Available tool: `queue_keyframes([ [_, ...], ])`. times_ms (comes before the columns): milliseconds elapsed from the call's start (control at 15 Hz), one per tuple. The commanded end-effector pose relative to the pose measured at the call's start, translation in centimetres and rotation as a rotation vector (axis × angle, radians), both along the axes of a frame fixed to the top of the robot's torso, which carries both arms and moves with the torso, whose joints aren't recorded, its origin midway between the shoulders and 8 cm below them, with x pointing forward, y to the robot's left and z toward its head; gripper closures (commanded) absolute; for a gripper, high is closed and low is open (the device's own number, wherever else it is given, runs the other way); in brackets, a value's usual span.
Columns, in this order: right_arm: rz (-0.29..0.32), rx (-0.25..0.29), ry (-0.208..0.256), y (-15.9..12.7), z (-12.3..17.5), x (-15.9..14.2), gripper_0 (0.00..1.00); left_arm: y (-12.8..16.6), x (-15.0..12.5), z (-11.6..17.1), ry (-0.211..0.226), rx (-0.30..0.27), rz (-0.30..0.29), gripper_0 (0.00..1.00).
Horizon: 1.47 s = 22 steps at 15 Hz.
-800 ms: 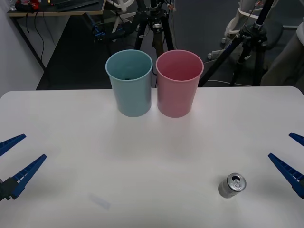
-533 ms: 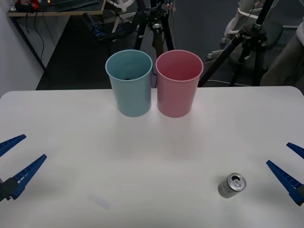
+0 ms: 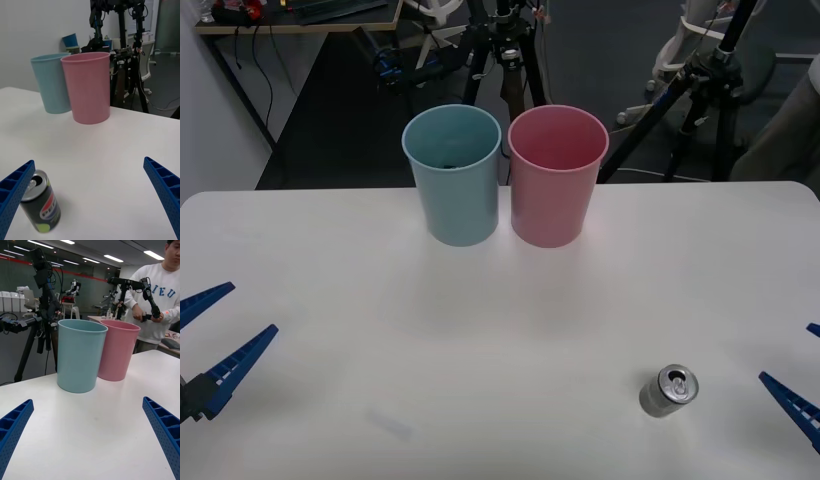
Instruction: Grasp the object on the table and drop it into the matching bin: aluminum can to the light blue bin, PET bottle to the pink bin.
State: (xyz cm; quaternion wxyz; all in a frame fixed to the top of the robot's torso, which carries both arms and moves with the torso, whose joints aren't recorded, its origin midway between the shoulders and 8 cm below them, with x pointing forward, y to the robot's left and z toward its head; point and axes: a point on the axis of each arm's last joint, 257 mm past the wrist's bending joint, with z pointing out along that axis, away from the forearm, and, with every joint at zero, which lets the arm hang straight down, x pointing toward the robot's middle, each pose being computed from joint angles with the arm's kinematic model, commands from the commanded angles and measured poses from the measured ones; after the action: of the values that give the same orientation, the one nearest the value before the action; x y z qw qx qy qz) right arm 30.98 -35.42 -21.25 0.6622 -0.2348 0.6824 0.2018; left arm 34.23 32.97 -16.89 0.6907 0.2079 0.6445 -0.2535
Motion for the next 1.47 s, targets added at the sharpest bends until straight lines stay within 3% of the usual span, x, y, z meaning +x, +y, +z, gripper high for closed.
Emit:
queue_keyframes([
  [67,0.022,-0.086,0.024,-1.2,-2.5,-2.1,0.00,0.0,0.0,0.0,0.000,0.000,0.000,0.00],
  [267,0.096,-0.104,0.036,-1.1,-5.0,-4.1,0.00,0.0,0.0,0.0,0.000,0.000,0.000,0.00],
  [400,0.127,-0.142,0.035,-1.2,-6.7,-5.0,0.00,0.0,0.0,0.0,0.000,0.000,0.000,0.00],
  [667,0.161,-0.191,0.004,-0.7,-8.9,-5.6,0.00,0.0,0.0,0.0,0.000,0.000,0.000,0.00],
  [933,0.181,-0.149,0.014,1.6,-10.1,-5.1,0.00,0.0,0.0,0.0,0.000,0.000,0.000,0.00],
  [1467,0.167,-0.138,-0.040,5.1,-10.9,-2.1,0.00,0.0,0.0,0.0,0.000,0.000,0.000,0.00],
])
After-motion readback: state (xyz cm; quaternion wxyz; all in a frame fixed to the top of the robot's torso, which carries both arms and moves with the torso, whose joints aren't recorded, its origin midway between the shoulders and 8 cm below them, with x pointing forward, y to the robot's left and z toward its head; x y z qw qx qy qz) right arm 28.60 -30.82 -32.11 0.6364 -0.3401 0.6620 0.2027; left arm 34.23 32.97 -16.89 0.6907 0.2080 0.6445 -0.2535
